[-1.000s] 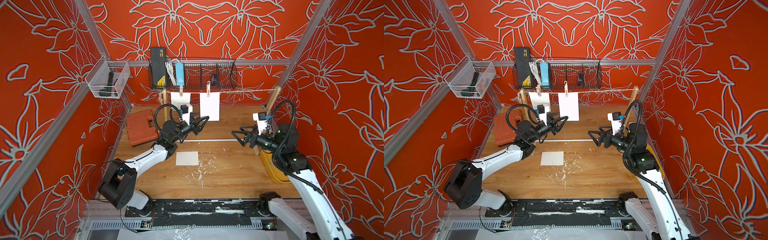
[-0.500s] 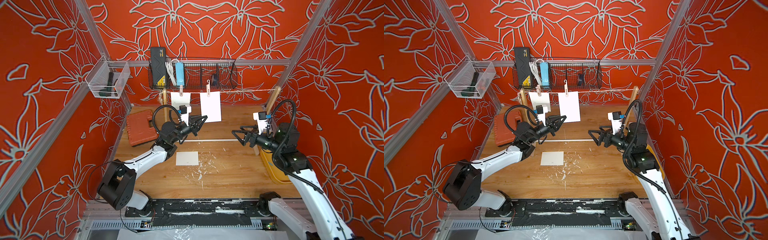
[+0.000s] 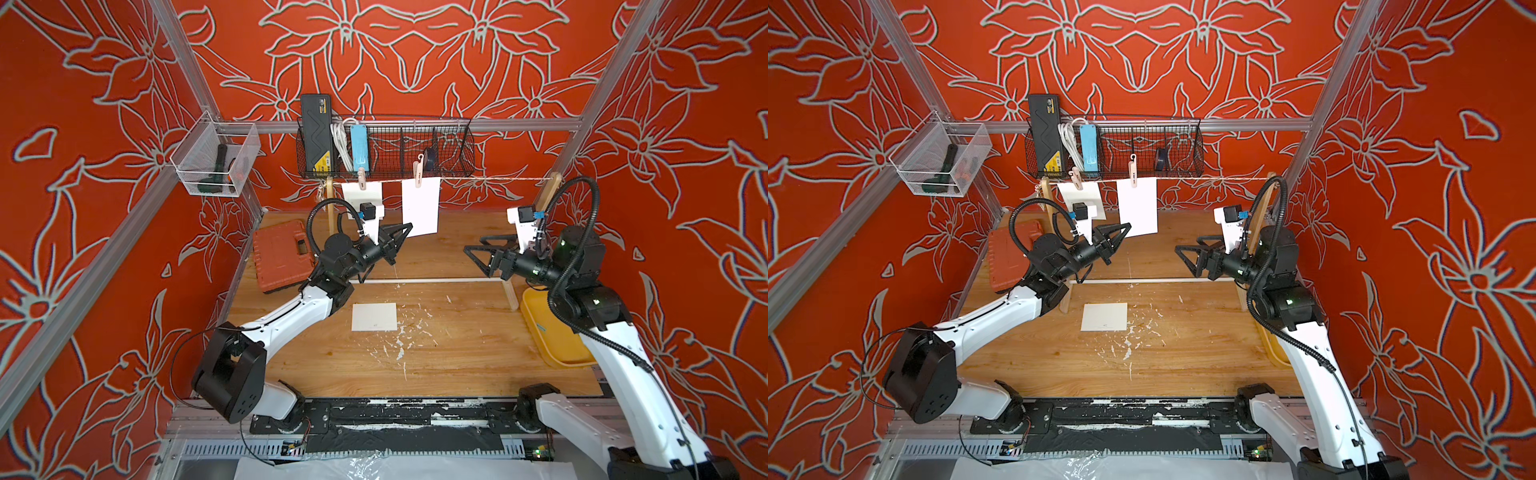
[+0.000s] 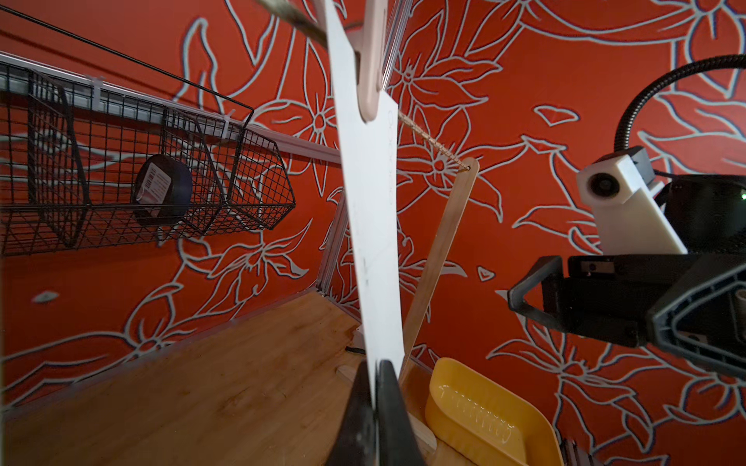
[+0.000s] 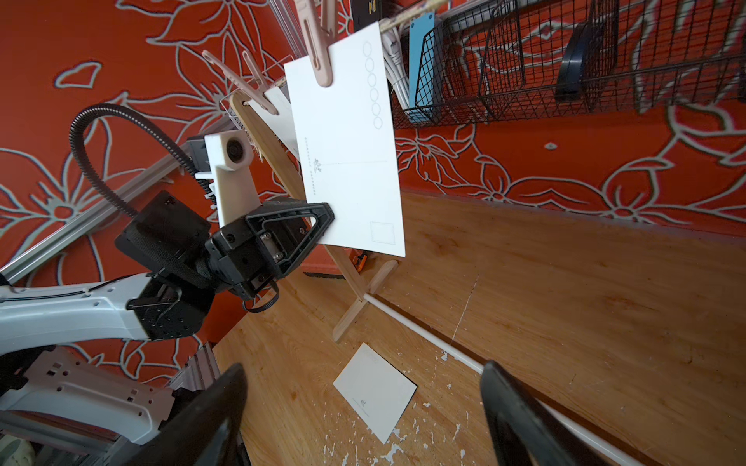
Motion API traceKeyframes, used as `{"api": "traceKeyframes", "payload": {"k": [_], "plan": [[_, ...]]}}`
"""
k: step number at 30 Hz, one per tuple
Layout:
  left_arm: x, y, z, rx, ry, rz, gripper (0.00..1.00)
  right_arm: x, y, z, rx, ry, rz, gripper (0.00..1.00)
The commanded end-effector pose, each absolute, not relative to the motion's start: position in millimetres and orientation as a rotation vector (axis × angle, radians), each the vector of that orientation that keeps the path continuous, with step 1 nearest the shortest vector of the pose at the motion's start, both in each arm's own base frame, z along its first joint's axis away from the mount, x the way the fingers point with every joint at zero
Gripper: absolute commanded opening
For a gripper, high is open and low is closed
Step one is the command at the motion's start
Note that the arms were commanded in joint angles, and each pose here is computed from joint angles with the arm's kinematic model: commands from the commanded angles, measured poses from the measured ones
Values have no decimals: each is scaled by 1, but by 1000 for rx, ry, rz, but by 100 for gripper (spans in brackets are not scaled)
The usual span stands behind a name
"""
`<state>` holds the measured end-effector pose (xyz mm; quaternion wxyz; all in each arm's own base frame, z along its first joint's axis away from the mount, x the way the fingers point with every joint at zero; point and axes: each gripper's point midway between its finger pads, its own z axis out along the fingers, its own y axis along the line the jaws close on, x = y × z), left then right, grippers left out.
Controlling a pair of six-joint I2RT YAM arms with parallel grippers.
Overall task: Remove the postcards from the strings
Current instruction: Remove the clamp from the clothesline.
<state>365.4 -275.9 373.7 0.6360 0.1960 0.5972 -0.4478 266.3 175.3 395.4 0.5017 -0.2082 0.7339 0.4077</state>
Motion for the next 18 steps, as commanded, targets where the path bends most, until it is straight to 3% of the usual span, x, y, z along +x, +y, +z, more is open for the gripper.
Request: {"api": "traceKeyframes", "payload": {"k": [1,18], "plan": [[363,-271,394,460,1341,-1012,0,263,184,415,-609,1734,994,90],[367,-267,387,444,1385,-1040,0,304,203,503,-697,1633,1001,95]]}}
